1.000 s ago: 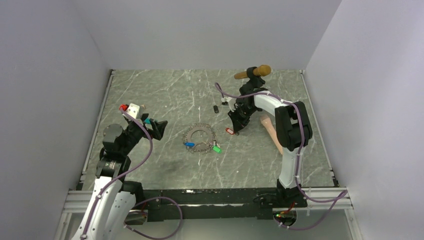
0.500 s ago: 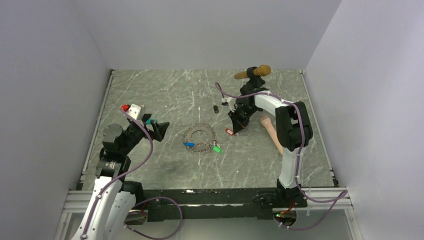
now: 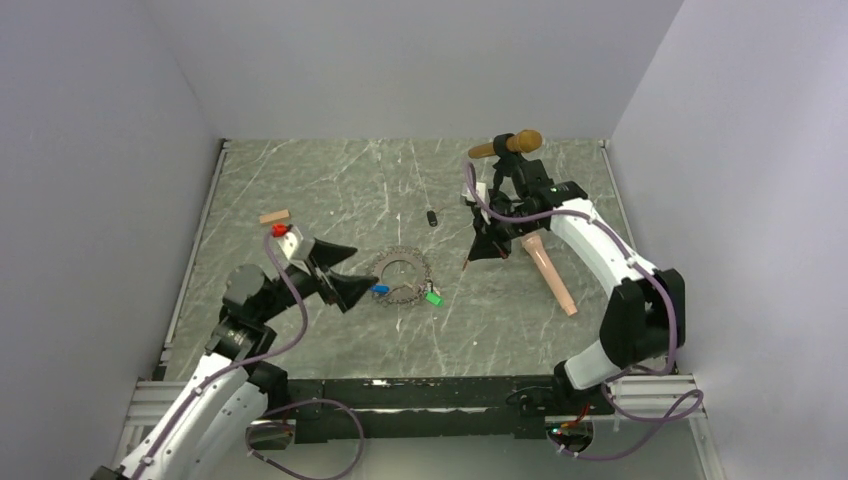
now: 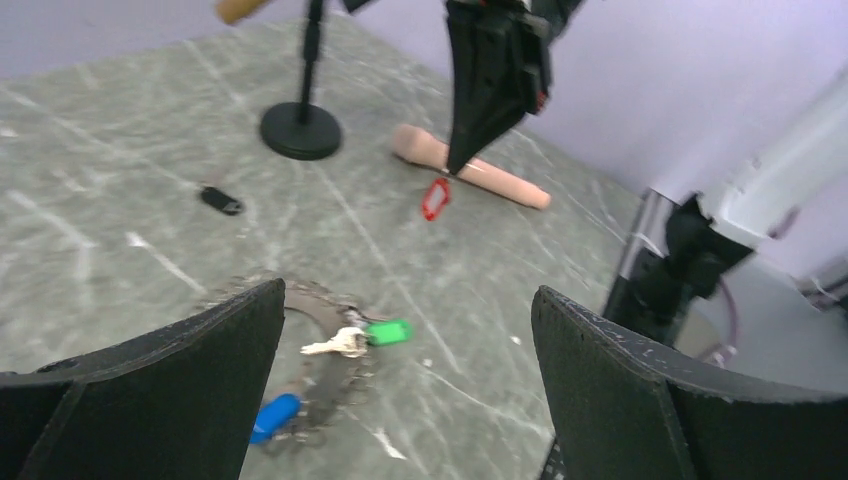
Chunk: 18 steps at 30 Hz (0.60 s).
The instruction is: Put the keys on the keyring
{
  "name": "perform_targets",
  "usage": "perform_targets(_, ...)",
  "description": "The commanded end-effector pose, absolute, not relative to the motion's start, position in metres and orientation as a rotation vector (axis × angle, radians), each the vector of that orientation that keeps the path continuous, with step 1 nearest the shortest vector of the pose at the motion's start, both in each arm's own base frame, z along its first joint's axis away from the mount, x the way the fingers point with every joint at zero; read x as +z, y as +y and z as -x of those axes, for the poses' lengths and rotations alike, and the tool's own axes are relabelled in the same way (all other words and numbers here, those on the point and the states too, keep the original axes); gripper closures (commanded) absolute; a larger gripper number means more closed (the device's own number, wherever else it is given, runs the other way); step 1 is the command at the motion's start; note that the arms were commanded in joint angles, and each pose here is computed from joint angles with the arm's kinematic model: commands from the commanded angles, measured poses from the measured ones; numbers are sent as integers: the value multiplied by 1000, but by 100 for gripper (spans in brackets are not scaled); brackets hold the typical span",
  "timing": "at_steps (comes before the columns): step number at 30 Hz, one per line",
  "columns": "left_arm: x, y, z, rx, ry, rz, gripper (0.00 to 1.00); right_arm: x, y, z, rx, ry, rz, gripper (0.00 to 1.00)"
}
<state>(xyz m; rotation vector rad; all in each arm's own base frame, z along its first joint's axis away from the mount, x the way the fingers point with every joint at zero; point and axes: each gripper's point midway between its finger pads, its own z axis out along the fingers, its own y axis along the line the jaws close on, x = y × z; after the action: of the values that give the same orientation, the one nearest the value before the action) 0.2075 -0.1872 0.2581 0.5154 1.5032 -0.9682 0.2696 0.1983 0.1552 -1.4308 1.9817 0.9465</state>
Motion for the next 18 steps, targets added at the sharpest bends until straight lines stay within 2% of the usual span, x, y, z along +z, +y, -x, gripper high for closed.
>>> perform_targets(1,281,-211,-183,-1072,1375,-483,2,169,205,-243,1045,1816,1483,100)
perform_targets(9,262,-265,-166,-1049,1359,-590,12,174,203,-215,1093,1745,1519,100)
perform_targets(18,249,-310,-166,-1048,1344,-661,13,174,203,-206,1113,1711,1532,100)
